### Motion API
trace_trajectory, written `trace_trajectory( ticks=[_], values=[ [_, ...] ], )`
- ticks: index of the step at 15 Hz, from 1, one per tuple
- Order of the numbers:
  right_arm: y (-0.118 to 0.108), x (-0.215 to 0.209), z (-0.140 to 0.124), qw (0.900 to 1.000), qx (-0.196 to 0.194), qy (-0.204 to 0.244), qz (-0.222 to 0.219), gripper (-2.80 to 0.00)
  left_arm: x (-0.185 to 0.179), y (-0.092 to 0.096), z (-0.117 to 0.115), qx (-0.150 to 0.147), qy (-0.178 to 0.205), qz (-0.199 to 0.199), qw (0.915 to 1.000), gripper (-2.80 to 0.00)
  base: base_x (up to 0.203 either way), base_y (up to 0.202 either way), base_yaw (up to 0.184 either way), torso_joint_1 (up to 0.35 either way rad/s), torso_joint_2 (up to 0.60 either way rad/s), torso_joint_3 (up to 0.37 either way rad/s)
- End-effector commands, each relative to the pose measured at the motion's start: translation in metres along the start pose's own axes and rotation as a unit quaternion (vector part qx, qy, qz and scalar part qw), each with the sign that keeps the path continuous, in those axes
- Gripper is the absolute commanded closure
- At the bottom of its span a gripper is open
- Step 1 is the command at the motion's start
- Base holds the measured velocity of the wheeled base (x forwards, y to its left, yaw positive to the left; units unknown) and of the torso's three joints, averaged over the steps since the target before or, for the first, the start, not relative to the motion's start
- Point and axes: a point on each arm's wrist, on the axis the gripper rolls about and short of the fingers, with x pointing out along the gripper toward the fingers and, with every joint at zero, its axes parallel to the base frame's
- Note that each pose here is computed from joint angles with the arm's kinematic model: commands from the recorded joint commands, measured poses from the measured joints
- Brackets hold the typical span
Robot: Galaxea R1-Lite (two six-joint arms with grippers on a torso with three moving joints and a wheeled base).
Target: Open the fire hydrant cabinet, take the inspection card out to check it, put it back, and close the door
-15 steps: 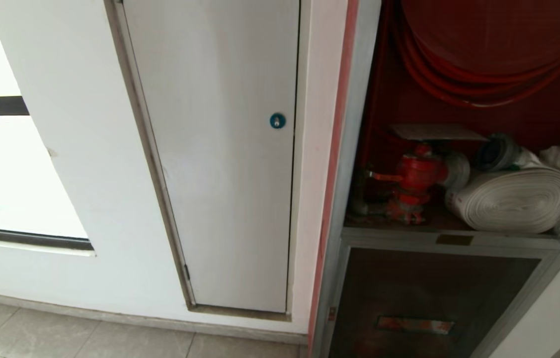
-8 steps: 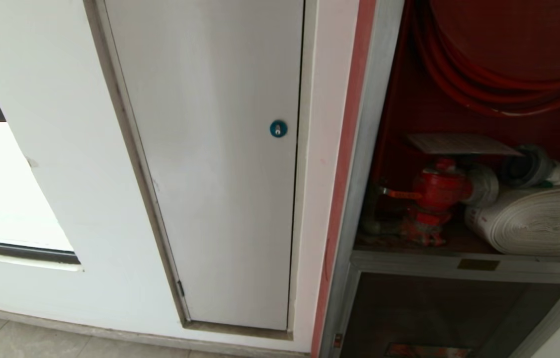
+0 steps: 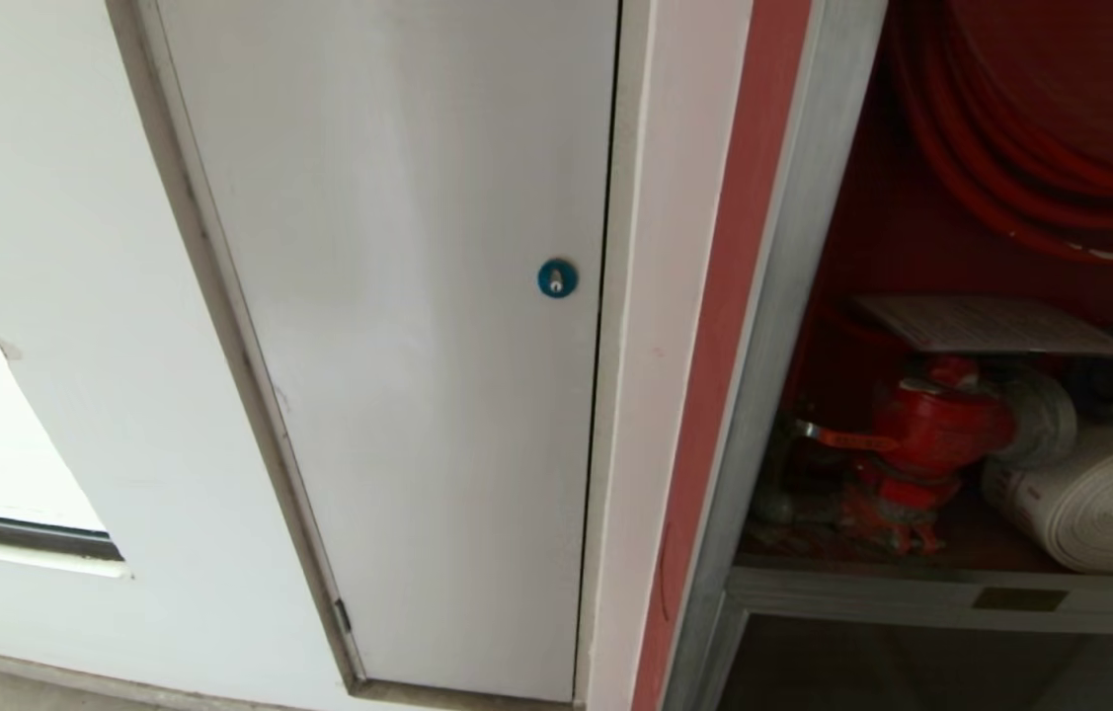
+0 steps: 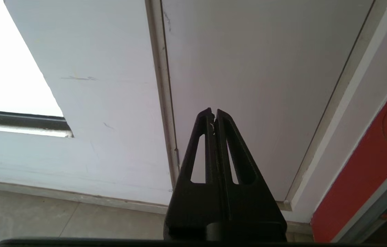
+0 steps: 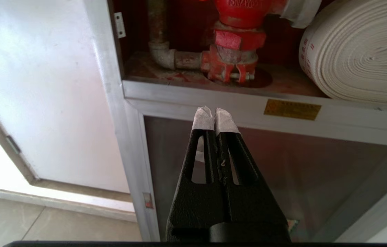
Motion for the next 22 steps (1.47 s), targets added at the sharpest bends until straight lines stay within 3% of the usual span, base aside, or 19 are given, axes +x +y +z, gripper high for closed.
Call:
trace_trajectory(
  ticks=[1,8,22],
  values=[
    [0.0,-0.0001,-0.0001,1.0,-0.001,-0.001,0.0,0.0,0.0004,0.0,-0.0012,0.0,0.003,0.001,1.0,0.0,0.193,0.0,0.001,-0.007,0.0,0.007],
    [0.0,-0.0001,-0.0001,1.0,0.0,-0.001,0.0,0.0,0.0005,0.0,-0.0015,-0.002,0.003,0.001,1.0,0.0,0.184,0.0,-0.001,0.006,0.0,0.003],
    [0.0,-0.0001,-0.0001,1.0,-0.004,-0.001,0.0,0.0,0.0005,0.0,-0.0015,-0.003,0.003,0.001,1.0,0.0,0.0,0.0,0.0,0.0,0.0,0.0]
  ],
)
